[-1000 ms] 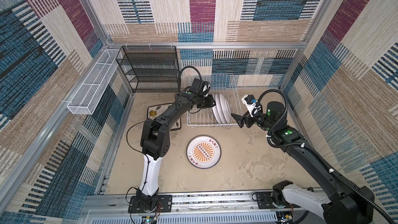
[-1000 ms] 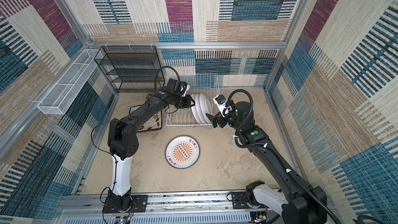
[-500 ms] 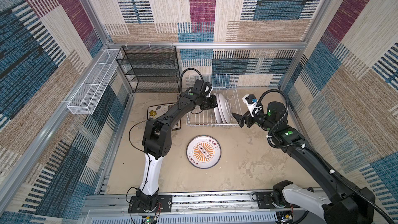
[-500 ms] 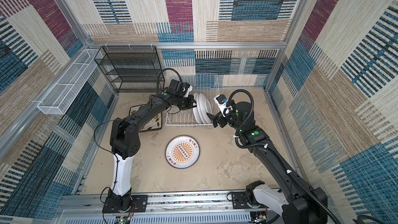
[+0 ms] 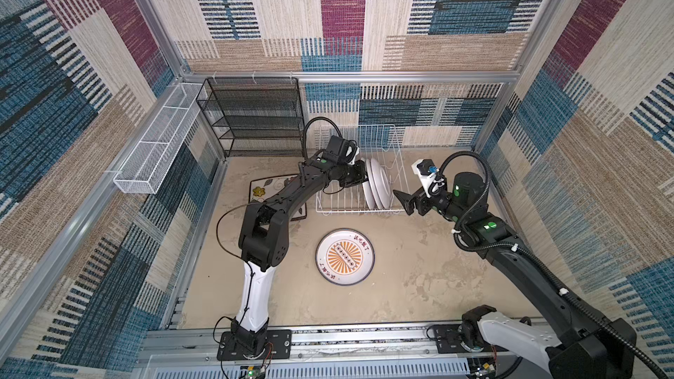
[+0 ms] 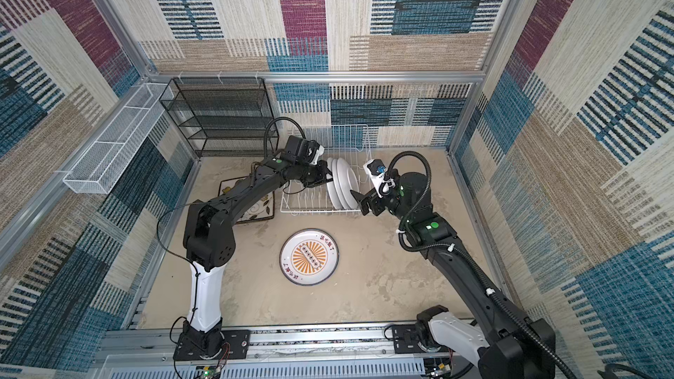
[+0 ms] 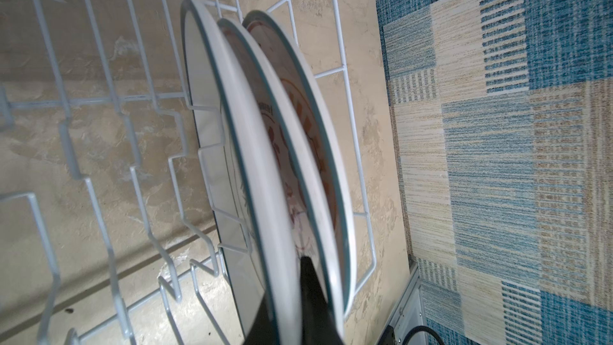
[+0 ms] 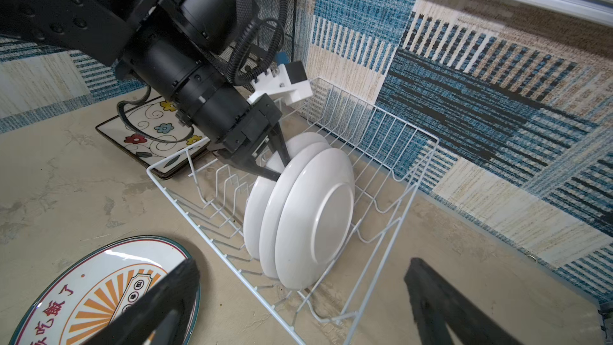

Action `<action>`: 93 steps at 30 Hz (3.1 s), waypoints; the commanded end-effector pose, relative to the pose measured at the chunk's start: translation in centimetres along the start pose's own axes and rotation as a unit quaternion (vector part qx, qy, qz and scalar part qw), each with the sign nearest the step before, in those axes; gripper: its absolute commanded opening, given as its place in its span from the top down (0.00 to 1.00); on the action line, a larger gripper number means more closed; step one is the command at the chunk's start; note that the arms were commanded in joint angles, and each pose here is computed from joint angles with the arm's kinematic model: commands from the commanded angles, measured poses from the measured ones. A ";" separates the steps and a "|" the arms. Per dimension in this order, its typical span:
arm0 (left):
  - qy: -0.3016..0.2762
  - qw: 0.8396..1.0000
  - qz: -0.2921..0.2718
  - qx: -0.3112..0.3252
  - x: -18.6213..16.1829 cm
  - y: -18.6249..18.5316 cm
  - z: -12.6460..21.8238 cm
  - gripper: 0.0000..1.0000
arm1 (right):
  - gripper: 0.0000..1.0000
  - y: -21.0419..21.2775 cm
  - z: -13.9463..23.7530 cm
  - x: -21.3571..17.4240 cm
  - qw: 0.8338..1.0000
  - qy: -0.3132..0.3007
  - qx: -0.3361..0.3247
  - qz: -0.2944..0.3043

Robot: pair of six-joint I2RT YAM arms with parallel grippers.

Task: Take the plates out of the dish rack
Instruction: 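Close the left gripper on the top rim of the green-rimmed plate, then lift the green-rimmed plate up out of the rack with the left gripper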

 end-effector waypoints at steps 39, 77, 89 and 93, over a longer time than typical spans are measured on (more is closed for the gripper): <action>-0.099 0.992 -0.049 -0.056 1.7 -7.6 10.1 1.00 | 0.01 -1.0 1.0 1.5 0.999 -0.028 -0.030 -0.013; -0.185 0.976 -0.107 -0.049 1.3 -8.9 17.4 1.00 | 0.01 -0.9 0.7 2.7 0.997 -0.052 -0.020 -0.044; -0.214 0.929 -0.296 -0.062 -0.8 -11.9 21.3 1.00 | 0.01 -3.7 -0.6 4.0 0.977 -0.011 0.011 -0.212; -0.237 0.895 -0.377 -0.014 -1.7 -11.7 21.8 1.00 | 0.01 -5.0 -0.9 4.2 0.954 -0.008 0.059 -0.293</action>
Point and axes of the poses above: each gripper's point midway between its finger pads, its own z axis back along the fingers, its own y axis along the line the jaws close on, x = y × z, the point moved 1 cm from there along z, back along the fingers, and after that the axes turned 9 degrees about z, right-handed, at the moved point
